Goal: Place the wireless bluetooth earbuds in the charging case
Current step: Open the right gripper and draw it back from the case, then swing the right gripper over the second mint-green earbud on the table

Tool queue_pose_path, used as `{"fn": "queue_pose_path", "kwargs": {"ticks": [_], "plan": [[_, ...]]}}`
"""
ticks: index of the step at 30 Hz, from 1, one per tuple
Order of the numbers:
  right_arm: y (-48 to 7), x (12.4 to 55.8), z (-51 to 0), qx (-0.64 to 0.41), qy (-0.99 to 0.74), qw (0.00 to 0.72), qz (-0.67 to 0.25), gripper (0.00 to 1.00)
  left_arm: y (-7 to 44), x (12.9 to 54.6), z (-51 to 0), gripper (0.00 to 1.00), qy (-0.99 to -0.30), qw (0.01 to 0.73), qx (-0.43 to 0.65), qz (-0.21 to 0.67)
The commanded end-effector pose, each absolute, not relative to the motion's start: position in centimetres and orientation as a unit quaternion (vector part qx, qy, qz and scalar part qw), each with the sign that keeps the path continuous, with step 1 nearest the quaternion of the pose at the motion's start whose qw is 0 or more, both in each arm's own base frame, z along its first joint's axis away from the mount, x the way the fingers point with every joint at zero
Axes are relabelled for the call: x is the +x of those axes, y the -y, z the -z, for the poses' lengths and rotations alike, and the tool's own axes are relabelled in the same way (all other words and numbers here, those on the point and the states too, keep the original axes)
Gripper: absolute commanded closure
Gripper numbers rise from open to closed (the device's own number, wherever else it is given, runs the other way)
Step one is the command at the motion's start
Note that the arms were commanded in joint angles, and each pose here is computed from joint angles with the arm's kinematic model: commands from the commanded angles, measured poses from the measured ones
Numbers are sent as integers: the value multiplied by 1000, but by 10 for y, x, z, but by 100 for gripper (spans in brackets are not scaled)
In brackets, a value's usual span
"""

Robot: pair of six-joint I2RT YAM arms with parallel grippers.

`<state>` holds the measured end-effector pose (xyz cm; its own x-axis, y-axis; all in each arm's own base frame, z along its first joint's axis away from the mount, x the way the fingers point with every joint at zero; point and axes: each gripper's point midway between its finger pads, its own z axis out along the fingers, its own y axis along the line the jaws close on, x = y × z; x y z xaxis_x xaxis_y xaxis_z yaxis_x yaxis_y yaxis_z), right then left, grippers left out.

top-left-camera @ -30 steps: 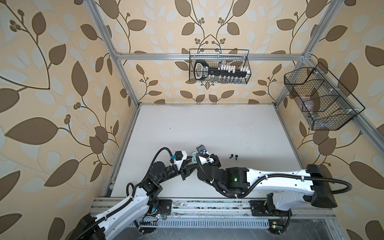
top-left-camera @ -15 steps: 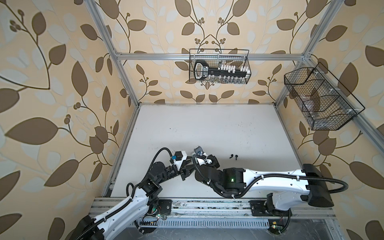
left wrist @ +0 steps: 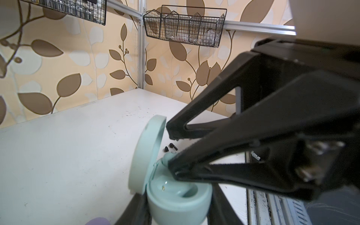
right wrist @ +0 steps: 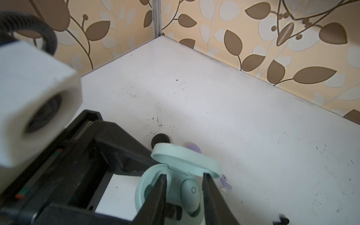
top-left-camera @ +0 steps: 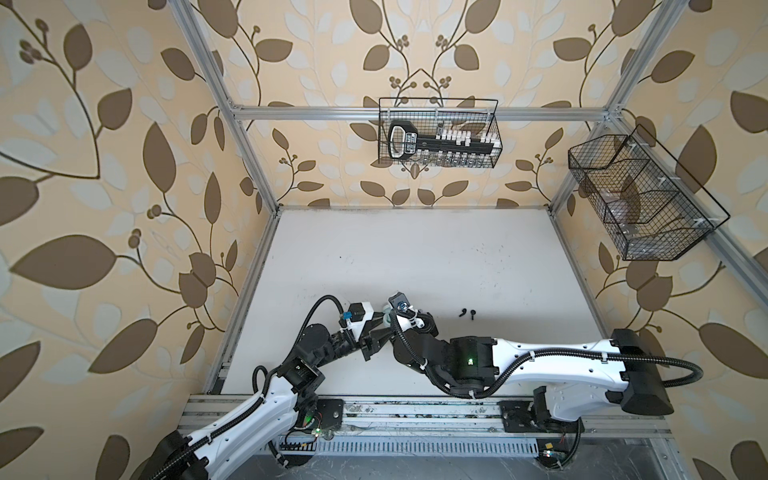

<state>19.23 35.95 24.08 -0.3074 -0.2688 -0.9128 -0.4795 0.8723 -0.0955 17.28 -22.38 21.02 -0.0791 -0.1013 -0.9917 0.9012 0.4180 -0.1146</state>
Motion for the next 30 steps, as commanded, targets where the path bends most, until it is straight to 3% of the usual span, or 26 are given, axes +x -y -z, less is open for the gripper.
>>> {"fn": "queue_pose_path", "kwargs": {"ticks": [1,12,16,22,26,30], "plan": [[-358,185,-262,-220,-801,540,-139,64,224,162,-233,100,-544,630,356,425],[-311,173,-316,-204,-777,555,-216,63,230,150,-219,100,-508,635,399,423],[-279,206,-311,-178,-787,545,-228,63,234,141,-216,100,-483,630,427,433],[-213,279,-241,-86,-843,492,-201,63,236,125,-220,100,-447,628,453,448],[-205,294,-184,-79,-873,447,-178,62,236,119,-222,100,-433,626,463,453],[-219,296,-164,-97,-880,428,-182,62,237,112,-225,100,-419,624,472,461]]}}
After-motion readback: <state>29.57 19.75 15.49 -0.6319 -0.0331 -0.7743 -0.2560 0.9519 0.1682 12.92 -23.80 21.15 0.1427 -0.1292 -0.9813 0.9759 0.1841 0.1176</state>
